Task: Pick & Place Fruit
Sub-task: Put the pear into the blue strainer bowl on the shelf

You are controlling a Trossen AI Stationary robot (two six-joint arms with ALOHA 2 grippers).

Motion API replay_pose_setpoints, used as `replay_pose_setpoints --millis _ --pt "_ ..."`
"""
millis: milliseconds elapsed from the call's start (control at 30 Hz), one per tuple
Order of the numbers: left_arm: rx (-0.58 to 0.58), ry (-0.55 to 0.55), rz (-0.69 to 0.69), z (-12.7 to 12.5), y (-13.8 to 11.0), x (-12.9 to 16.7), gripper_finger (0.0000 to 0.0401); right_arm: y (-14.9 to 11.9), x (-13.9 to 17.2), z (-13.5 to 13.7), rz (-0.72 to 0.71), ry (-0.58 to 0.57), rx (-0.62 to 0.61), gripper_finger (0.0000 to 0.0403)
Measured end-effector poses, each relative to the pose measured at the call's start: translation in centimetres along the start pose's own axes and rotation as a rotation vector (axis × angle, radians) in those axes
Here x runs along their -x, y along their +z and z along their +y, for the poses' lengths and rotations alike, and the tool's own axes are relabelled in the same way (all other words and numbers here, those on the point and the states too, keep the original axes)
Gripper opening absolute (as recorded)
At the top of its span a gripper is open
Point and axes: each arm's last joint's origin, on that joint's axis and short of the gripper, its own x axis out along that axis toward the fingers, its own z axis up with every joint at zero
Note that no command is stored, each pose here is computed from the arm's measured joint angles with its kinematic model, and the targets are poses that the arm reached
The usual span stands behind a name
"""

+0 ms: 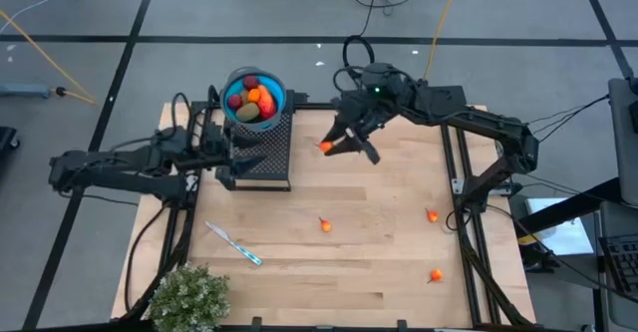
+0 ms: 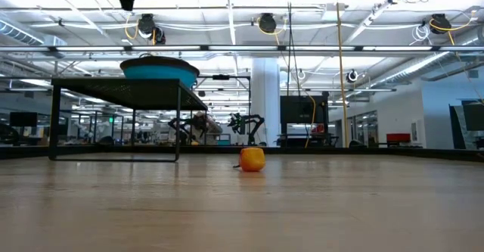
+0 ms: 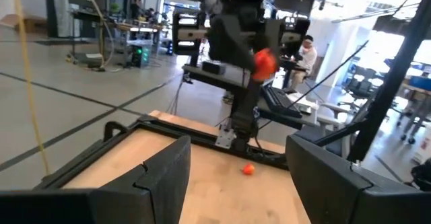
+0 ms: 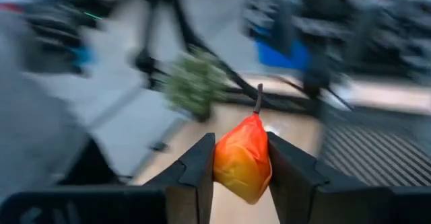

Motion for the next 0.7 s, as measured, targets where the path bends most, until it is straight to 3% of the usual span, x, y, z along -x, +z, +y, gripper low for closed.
replay_pose_setpoints --millis 300,500,700 --pt "0.001 -0.056 0.051 -1.5 0.3 -2.3 0.0243 1.8 0.3 1.4 -0.132 0.469 0.062 0.0101" --pt "0.002 -0.069 0.054 -2.1 0.2 -3.1 0.0243 3.5 0.1 3.0 -0.183 0.644 0.172 0.0104" --pt "-0.007 -0.055 0.055 -2.4 0.0 -3.2 0.0243 5.0 0.4 4.9 -0.227 0.727 0.298 0.0102"
